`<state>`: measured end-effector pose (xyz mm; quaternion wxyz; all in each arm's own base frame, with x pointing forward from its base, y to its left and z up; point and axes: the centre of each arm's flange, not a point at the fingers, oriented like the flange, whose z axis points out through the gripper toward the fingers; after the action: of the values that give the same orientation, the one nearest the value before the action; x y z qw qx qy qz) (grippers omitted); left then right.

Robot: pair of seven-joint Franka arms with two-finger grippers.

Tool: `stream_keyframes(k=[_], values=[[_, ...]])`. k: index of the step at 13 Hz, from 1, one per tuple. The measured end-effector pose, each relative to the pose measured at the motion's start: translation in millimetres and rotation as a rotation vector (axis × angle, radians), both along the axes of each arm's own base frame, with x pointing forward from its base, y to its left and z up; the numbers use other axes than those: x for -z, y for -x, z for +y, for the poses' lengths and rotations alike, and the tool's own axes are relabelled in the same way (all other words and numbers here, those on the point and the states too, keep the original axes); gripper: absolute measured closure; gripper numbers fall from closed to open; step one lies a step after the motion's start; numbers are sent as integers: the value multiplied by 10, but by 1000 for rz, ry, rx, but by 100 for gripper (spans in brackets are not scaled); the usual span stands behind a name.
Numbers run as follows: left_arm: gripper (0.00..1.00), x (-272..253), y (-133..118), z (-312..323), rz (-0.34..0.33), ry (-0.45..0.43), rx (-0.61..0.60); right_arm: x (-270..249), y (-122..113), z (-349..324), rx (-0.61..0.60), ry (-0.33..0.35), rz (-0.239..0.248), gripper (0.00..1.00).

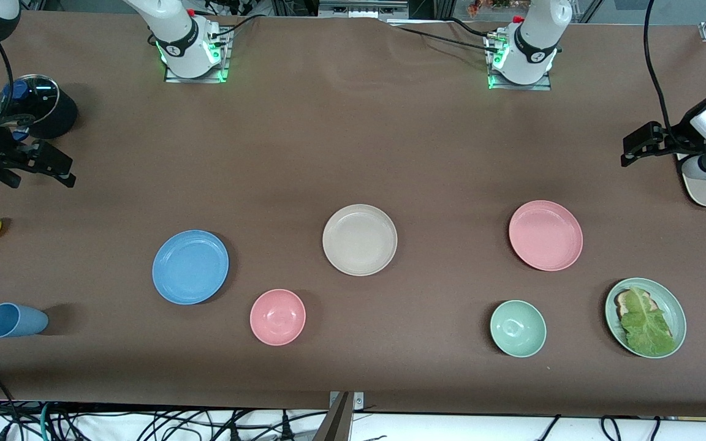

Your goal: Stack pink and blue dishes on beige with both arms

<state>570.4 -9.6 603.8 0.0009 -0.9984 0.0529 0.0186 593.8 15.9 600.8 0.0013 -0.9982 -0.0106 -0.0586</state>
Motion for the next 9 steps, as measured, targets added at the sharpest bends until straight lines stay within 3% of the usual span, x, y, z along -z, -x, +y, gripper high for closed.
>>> stream_keyframes(k=[4, 9], values=[[0, 14, -2, 61, 3, 0, -11, 19, 18, 2, -5, 1, 19, 0], [0, 51, -31, 135, 1, 0, -21, 215, -5, 44, -11, 5, 83, 0]])
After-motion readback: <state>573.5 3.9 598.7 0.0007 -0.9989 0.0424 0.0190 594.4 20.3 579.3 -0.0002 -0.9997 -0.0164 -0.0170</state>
